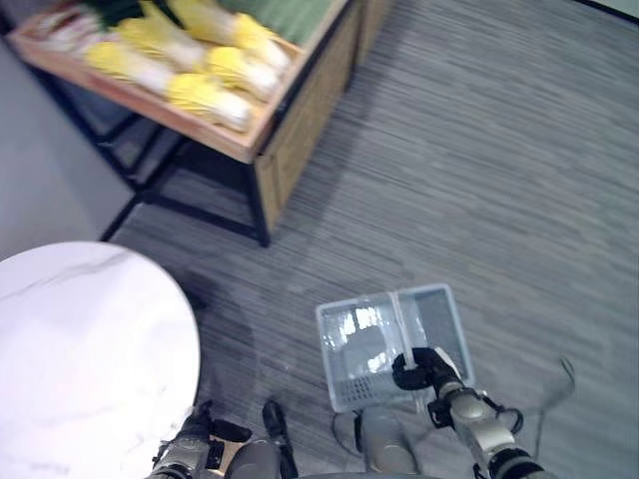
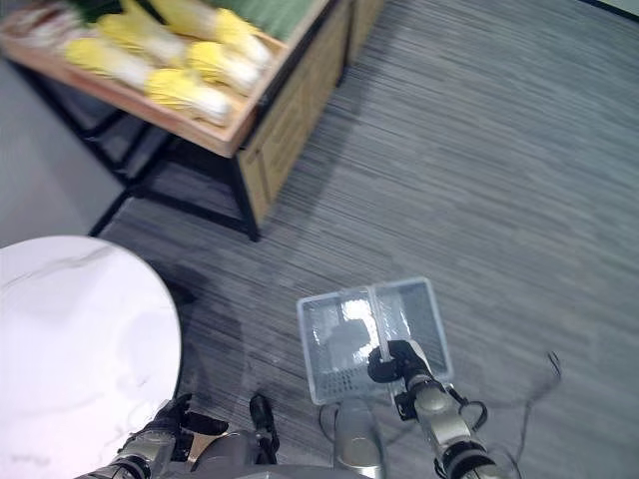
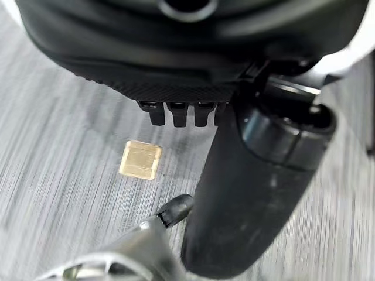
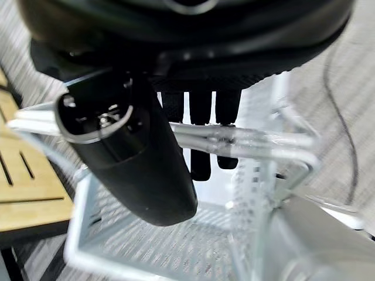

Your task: Get the vegetables into the basket

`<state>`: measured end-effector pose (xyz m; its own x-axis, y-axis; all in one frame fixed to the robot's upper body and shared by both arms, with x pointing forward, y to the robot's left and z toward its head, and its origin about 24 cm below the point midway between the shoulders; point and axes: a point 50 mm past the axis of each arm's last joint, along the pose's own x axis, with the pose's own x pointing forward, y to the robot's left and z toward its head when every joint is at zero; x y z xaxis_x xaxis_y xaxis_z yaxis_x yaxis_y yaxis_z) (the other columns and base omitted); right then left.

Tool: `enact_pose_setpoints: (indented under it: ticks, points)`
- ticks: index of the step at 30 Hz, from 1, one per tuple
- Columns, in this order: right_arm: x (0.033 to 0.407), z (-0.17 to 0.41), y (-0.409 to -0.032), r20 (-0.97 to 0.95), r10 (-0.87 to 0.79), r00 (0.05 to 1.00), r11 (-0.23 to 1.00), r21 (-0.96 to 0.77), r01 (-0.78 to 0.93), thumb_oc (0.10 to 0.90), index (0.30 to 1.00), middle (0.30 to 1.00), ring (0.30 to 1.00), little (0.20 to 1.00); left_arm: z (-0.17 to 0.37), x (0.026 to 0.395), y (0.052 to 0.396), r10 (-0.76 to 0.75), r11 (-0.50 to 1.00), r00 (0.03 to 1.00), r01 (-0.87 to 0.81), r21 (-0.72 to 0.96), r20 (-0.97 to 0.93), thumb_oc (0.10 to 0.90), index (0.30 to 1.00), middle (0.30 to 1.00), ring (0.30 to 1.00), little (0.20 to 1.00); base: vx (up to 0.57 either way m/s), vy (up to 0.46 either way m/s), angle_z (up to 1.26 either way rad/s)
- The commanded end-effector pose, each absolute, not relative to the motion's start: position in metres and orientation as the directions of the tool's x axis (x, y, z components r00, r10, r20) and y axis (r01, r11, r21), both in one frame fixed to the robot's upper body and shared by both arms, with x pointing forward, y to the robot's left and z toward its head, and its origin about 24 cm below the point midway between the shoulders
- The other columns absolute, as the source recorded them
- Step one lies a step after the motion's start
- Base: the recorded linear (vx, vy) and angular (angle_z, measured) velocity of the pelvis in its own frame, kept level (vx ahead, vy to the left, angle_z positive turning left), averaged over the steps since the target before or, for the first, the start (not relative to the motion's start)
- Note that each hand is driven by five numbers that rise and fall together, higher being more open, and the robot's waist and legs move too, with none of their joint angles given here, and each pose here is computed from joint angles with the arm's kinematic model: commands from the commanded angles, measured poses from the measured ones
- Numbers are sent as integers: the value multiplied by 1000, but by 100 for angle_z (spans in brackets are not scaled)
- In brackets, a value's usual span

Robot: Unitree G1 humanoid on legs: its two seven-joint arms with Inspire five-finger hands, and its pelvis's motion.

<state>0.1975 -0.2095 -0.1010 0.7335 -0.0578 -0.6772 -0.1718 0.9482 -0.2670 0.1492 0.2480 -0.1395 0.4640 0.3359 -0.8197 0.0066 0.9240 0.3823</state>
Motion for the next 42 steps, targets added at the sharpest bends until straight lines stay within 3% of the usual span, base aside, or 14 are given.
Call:
enact_pose_setpoints:
  ticks: [1, 13, 31, 42]
  points:
    - [228, -71, -208, -538, -1, 843, 922, -327, -208, 400, 300, 300, 300, 300, -139, 142, 260, 360, 908, 452, 32, 418, -816, 900, 1000, 1000, 1000, 1000, -182, 49, -25]
    - [211, -86, -212, -610, -23, 792, 915, -331, -228, 400, 300, 300, 300, 300, -149, 123, 251, 336, 923, 375, 50, 381, -864, 900, 1000, 1000, 1000, 1000, -51, -64, -45]
    - [163, -122, -251, -773, -193, 604, 902, -381, -200, 400, 300, 300, 300, 300, -149, 135, 237, 290, 939, 411, 53, 341, -864, 900, 1000, 1000, 1000, 1000, 17, -93, -1]
    - [152, -134, -249, -828, -207, 522, 907, -363, -216, 400, 300, 300, 300, 300, -148, 129, 247, 304, 929, 397, 79, 362, -866, 900, 1000, 1000, 1000, 1000, 27, 118, -39]
